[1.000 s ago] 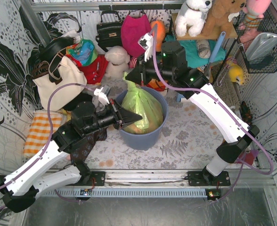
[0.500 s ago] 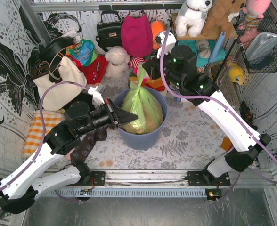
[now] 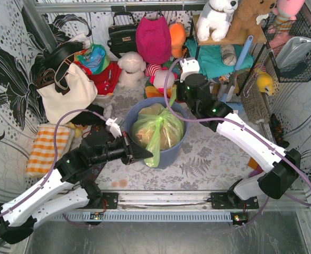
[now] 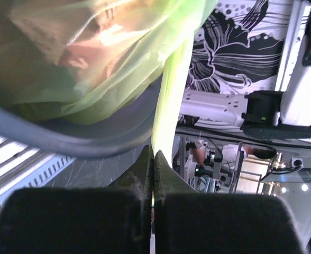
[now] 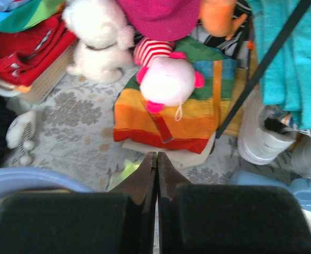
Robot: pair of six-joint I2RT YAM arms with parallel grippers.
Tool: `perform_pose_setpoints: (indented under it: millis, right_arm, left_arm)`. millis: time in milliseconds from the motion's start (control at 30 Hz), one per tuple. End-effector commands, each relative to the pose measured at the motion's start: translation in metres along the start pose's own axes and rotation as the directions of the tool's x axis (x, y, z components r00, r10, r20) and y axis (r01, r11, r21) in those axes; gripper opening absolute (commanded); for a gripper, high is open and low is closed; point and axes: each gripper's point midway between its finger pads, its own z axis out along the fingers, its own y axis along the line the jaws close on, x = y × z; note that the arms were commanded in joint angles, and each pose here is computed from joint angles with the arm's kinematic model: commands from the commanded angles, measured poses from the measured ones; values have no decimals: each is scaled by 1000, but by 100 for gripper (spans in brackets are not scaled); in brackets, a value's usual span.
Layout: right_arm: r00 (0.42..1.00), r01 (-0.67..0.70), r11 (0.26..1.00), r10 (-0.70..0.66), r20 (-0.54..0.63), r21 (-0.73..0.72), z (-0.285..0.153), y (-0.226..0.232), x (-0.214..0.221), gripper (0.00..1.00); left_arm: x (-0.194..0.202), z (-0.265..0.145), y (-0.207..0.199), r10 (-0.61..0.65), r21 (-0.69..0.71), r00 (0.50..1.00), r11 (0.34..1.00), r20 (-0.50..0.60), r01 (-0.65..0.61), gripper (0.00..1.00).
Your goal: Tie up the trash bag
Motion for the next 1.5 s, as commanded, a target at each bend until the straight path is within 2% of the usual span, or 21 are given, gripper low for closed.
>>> perform_pose_setpoints:
  millis: [0,133,333,433,533,633,667,733,767,833,867,933,1067,1200,1333,1467]
  right_arm:
    - [996,-36,985,21,88,170,10,-42,-20,0]
    - [994,-46,983,28,103,177,12,-46,-31,0]
    - [983,-69,990,47,178,120,9,-35,-78,0]
    - [982,-57,996,44,182,69,11,-25,-91,0]
    - [989,-87,994,94,113,-63,9,-4,-91,0]
    - [985,-168,974,162,-53,-150,0,16,-68,0]
    - [977,-196,966,178,-118,-170,-5,22,-56,11]
    - [951,-270,938,224,-213,-219,-15,36,-42,47]
    - [934,-312,921,252,-252,-235,-21,42,-36,60]
    - [898,-396,881,314,-307,-258,-31,53,-28,75]
    - [881,-437,859,349,-320,-265,-36,56,-26,86]
    - [851,-502,821,415,-321,-271,-46,59,-28,98]
    - [798,-580,788,500,-337,-205,-58,51,-19,97]
    - [758,-612,777,524,-389,-146,-54,52,0,97]
    - [730,-639,754,532,-428,-153,-48,62,11,99]
    - [711,-666,725,545,-444,-175,-44,70,10,95]
  left_arm:
    - [22,-17,12,-8,-38,997,999,-75,5,0]
    - [18,-32,-8,45,-31,997,998,-68,-47,0]
    - [0,-47,-50,129,-3,992,992,-4,-129,0]
    - [-8,-47,-53,158,-22,987,987,30,-158,0]
    - [-5,-38,-35,135,-38,991,990,24,-134,0]
    - [-1,-25,-19,94,-18,995,995,19,-94,0]
    - [0,-20,-15,84,-12,996,996,13,-84,0]
    - [2,-13,-10,75,-8,997,997,3,-75,0]
    - [2,-11,-9,75,-9,997,997,-1,-75,0]
    - [2,-6,-6,81,-22,997,997,-6,-81,0]
    - [2,-6,-6,83,-22,997,996,-7,-83,0]
    - [2,-4,-6,86,-23,996,996,-9,-86,0]
    - [2,-3,-3,85,-27,996,996,-10,-85,0]
    - [2,-2,-3,80,-23,997,997,-11,-80,0]
    - [2,-2,-5,81,-18,997,997,-9,-81,0]
    - [2,-3,-3,77,-20,997,997,-7,-77,0]
